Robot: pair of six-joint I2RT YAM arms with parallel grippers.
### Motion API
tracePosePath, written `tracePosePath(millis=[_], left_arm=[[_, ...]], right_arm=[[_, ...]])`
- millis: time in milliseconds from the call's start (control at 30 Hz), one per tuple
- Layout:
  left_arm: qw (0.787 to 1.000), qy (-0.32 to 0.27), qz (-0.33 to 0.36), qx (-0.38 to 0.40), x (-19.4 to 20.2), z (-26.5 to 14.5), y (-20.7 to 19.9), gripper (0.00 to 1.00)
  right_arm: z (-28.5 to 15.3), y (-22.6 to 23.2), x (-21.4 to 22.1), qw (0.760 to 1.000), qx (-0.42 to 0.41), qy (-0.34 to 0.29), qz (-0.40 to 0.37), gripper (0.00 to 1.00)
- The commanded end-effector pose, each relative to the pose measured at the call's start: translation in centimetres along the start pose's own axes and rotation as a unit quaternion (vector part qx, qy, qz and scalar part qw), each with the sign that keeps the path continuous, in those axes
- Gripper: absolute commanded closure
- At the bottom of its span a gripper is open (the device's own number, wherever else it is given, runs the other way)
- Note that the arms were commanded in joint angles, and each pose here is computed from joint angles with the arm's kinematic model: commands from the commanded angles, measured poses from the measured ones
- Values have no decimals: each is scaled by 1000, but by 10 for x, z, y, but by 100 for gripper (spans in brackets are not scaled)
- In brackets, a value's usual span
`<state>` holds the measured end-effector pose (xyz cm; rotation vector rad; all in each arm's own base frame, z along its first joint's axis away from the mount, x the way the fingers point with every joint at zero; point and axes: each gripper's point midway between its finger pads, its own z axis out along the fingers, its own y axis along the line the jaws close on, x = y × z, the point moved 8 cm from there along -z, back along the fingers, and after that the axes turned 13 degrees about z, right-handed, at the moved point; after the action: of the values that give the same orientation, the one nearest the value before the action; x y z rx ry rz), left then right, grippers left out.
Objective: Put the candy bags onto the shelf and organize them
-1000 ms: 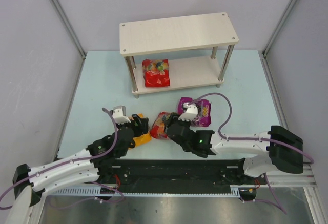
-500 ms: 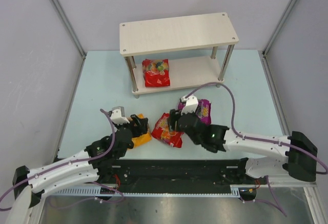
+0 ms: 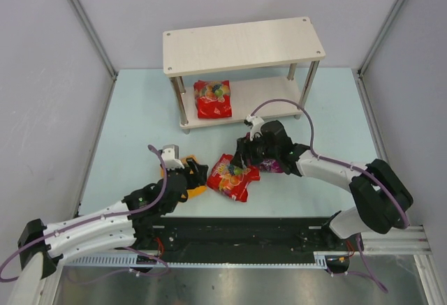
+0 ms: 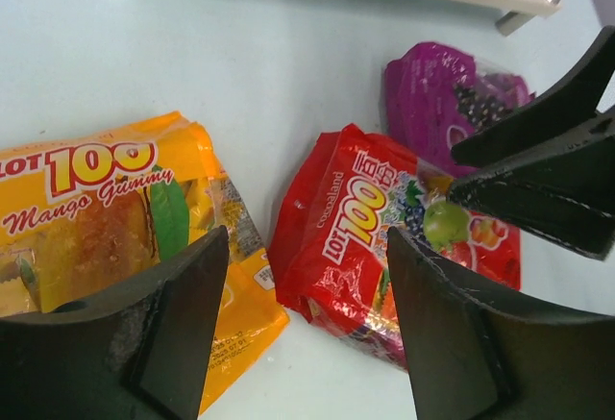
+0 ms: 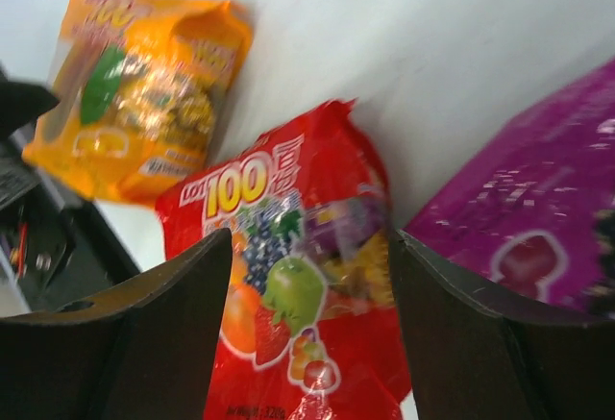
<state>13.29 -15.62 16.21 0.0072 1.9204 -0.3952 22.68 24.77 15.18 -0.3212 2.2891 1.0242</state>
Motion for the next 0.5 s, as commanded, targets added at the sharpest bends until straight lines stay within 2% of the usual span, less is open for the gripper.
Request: tracePosePath(millis=[0, 300, 467], left_arm=[[1000, 3, -7, 9, -5, -1, -6, 28], [1000, -2, -4, 5, -8, -2, -5, 27], [1000, 1, 0, 4, -9, -1, -7, 27]], right_arm=[[3, 9, 7, 996, -79, 41, -32, 31], [9, -14, 26, 996, -8, 81, -32, 32], [14, -18, 36, 995, 31, 86, -49, 27]])
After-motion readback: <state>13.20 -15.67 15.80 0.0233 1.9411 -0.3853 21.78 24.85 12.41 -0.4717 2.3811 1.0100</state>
